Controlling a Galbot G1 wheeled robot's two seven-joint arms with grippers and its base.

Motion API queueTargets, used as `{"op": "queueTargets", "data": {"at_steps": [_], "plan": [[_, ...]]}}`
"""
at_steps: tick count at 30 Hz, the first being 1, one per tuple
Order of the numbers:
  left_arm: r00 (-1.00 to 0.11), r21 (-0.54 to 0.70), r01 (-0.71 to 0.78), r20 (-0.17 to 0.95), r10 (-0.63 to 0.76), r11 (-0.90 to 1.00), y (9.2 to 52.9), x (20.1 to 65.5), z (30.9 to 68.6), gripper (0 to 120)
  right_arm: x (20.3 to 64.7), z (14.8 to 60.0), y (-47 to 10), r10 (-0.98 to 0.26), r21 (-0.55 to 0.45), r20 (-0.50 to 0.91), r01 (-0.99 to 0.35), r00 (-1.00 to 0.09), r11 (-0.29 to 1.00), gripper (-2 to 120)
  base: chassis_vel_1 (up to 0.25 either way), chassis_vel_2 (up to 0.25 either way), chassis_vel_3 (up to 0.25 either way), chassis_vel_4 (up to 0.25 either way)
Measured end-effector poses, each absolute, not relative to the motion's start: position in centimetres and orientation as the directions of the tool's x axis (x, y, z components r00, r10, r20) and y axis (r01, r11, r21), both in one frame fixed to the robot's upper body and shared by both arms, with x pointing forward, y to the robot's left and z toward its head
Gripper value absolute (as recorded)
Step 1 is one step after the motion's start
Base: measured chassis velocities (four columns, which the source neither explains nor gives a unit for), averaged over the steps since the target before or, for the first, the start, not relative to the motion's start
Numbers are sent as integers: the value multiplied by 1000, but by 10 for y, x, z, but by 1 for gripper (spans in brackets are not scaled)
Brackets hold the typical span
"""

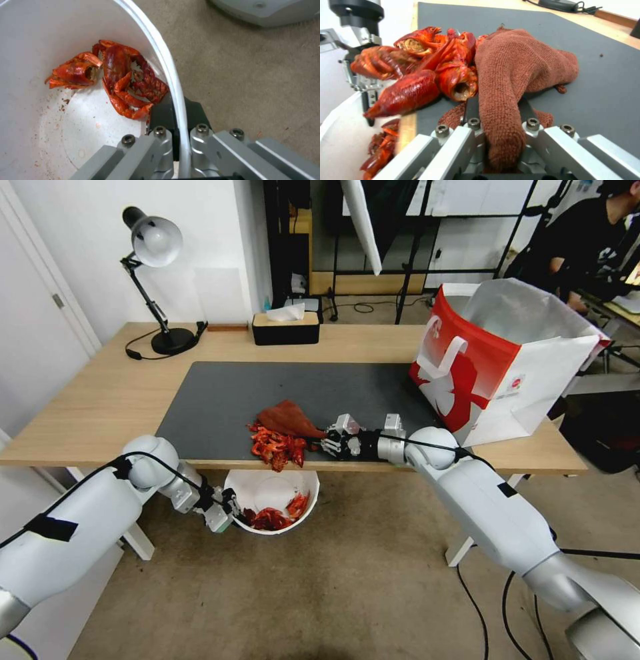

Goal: Sweep shrimp from table into container with towel, then put container into takeout bag.

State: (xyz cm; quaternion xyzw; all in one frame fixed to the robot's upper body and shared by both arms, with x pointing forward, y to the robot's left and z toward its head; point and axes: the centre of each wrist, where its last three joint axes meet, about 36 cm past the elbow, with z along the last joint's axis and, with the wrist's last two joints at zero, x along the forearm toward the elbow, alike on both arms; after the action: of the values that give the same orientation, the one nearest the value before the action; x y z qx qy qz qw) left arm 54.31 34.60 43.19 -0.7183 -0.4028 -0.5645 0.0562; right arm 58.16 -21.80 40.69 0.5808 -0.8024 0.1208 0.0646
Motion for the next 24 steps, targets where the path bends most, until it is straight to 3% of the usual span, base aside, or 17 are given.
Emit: {"op": "queueTargets", "data": {"at_steps": [24], "plan": [[34, 375, 640, 858, 513, -670, 349, 541, 436, 0, 544, 407, -225, -928, -121, 211, -951, -306, 286, 5, 0, 0, 0, 0]]}}
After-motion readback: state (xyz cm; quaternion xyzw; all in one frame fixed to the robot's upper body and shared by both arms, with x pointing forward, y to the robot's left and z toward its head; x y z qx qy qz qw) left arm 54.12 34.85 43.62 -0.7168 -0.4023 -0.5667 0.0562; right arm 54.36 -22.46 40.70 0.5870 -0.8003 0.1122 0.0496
